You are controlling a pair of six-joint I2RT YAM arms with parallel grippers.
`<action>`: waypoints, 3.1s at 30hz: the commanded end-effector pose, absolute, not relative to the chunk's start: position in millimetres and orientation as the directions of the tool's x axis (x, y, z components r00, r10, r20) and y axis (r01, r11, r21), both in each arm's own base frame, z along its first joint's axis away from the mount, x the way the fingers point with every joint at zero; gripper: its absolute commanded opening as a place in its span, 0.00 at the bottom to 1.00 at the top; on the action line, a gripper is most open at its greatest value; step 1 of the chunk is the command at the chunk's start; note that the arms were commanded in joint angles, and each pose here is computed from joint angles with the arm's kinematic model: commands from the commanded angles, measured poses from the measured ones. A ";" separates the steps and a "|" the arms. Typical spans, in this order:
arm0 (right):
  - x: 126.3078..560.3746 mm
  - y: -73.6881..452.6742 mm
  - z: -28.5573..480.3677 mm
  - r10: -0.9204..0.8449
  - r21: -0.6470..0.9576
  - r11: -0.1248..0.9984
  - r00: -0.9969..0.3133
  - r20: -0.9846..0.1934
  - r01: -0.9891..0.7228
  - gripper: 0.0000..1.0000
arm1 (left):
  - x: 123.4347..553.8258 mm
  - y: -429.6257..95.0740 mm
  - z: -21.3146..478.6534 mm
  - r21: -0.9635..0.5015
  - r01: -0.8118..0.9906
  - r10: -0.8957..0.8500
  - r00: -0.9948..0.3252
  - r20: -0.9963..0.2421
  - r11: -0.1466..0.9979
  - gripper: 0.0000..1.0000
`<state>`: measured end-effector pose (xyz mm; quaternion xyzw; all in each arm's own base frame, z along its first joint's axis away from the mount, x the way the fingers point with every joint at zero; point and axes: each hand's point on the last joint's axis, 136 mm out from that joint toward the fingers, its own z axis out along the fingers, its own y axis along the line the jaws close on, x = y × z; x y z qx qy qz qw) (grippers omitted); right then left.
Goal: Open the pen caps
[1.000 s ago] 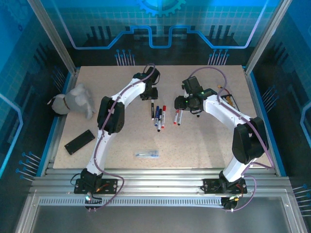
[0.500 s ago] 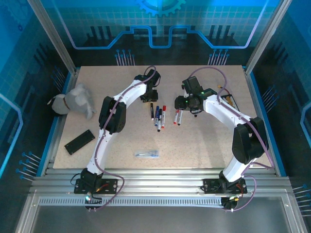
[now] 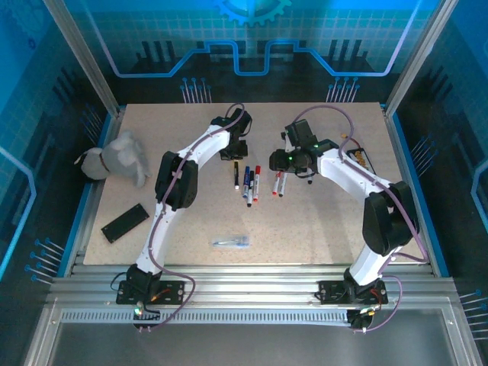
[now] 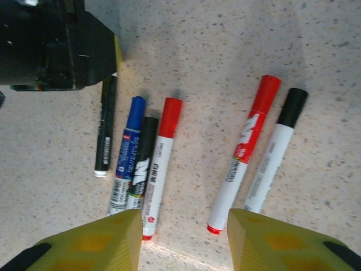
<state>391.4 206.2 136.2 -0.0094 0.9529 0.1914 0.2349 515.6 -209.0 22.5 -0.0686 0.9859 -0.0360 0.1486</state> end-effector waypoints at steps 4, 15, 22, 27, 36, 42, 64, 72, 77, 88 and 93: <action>388.1 250.5 128.1 0.076 0.518 0.840 -0.910 -0.407 -0.162 0.42 | 515.2 -199.7 40.9 -0.142 -0.141 -0.177 -0.943 -0.283 0.980 0.00; 387.6 304.8 120.2 0.075 0.669 0.717 -0.933 -0.352 -0.195 0.44 | 499.5 -213.2 104.0 -0.321 -0.103 -0.209 -0.926 -0.315 0.942 0.00; 387.9 325.8 119.7 0.086 0.732 0.653 -0.941 -0.327 -0.194 0.47 | 488.6 -221.0 121.2 -0.395 -0.097 -0.232 -0.922 -0.311 0.914 0.00; 387.7 334.1 119.6 0.094 0.762 0.619 -0.945 -0.313 -0.191 0.48 | 486.0 -224.5 129.5 -0.423 -0.091 -0.238 -0.920 -0.311 0.902 0.00; 388.7 344.4 109.0 0.079 0.759 0.624 -0.952 -0.295 -0.183 0.48 | 481.3 -232.8 143.1 -0.479 -0.081 -0.252 -0.918 -0.306 0.874 0.00; 395.4 349.3 108.9 0.078 0.762 0.621 -0.954 -0.290 -0.181 0.29 | 478.2 -238.3 145.6 -0.502 -0.077 -0.255 -0.921 -0.296 0.861 0.00; 385.1 350.1 123.7 0.053 0.762 0.604 -0.942 -0.332 -0.234 0.00 | 471.0 -229.9 121.1 -0.453 -0.119 -0.262 -0.927 -0.268 0.883 0.25; 385.4 353.2 123.7 0.048 0.761 0.604 -0.943 -0.330 -0.236 0.00 | 472.4 -230.5 117.0 -0.450 -0.121 -0.261 -0.929 -0.262 0.885 0.29; 383.4 355.1 124.3 0.038 0.764 0.598 -0.944 -0.327 -0.240 0.00 | 474.0 -231.2 112.9 -0.447 -0.123 -0.259 -0.931 -0.258 0.886 0.28; 348.3 356.7 110.2 -0.014 0.788 0.579 -0.969 -0.246 -0.209 0.00 | 506.7 -222.2 109.1 -0.402 -0.137 -0.277 -0.908 -0.314 0.905 0.00; 223.4 343.6 79.5 -0.167 0.785 0.594 -0.982 -0.091 -0.174 0.00 | 559.1 -186.1 122.7 -0.379 -0.201 -0.343 -0.868 -0.359 0.903 0.00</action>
